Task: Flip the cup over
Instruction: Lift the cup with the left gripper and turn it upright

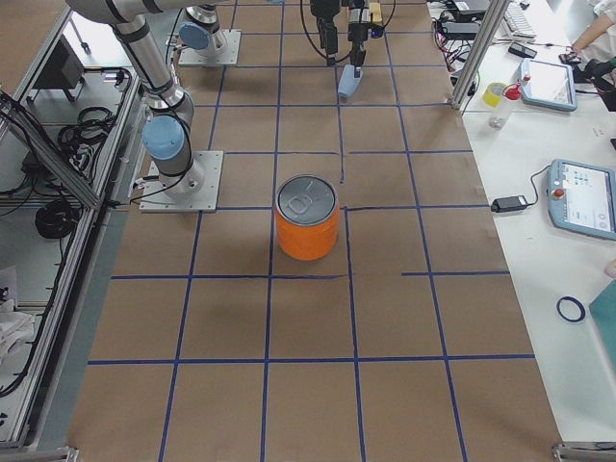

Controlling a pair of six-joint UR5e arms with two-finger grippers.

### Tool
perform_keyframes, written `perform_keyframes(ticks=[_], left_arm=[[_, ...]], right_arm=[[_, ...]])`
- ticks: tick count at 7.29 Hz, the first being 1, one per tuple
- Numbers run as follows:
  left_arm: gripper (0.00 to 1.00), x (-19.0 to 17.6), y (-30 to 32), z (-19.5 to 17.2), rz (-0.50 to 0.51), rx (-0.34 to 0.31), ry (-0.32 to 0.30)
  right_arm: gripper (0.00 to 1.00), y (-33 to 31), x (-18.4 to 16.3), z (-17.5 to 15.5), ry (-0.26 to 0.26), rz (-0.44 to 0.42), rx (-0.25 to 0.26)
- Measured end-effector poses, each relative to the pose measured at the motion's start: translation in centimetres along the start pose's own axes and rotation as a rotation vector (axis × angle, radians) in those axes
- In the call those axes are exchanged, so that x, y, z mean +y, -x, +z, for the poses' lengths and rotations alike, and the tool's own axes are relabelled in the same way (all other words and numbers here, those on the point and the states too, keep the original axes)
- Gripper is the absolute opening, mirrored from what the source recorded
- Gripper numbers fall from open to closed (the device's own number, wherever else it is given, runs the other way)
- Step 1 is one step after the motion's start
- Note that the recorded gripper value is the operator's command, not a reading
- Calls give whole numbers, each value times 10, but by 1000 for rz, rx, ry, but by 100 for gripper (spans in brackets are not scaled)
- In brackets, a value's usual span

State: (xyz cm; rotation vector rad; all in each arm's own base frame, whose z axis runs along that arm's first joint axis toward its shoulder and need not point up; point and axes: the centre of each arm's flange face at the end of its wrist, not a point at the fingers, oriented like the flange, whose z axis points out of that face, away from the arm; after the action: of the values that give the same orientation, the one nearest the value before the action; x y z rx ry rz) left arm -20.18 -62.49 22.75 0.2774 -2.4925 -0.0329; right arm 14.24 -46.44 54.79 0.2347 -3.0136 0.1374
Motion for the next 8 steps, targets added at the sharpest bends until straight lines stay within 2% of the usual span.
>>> perform_keyframes(ticks=[1, 2, 4, 5, 6, 7, 8], left_arm=[[0, -7, -12, -16, -24, -4, -22], [0, -14, -25, -36, -37, -50, -50], [0, -29, -37, -85, 5, -216, -140], [0, -36, -31, -107, 86, -334, -184], [0, -42, -17, -125, 185, -480, -210], [0, -49, 2, -137, 248, -581, -223], [0, -58, 27, -145, 262, -625, -250]], right_arm=[[100, 0, 0, 1, 1, 0, -2], [100, 1, 0, 1, 1, -1, -4], [100, 1, -1, 3, 4, -3, -7], [100, 2, -1, 4, 6, -4, -8], [100, 2, 0, 5, 9, -4, -8], [100, 2, 0, 5, 11, -4, -7], [100, 2, 0, 5, 11, -4, -8]])
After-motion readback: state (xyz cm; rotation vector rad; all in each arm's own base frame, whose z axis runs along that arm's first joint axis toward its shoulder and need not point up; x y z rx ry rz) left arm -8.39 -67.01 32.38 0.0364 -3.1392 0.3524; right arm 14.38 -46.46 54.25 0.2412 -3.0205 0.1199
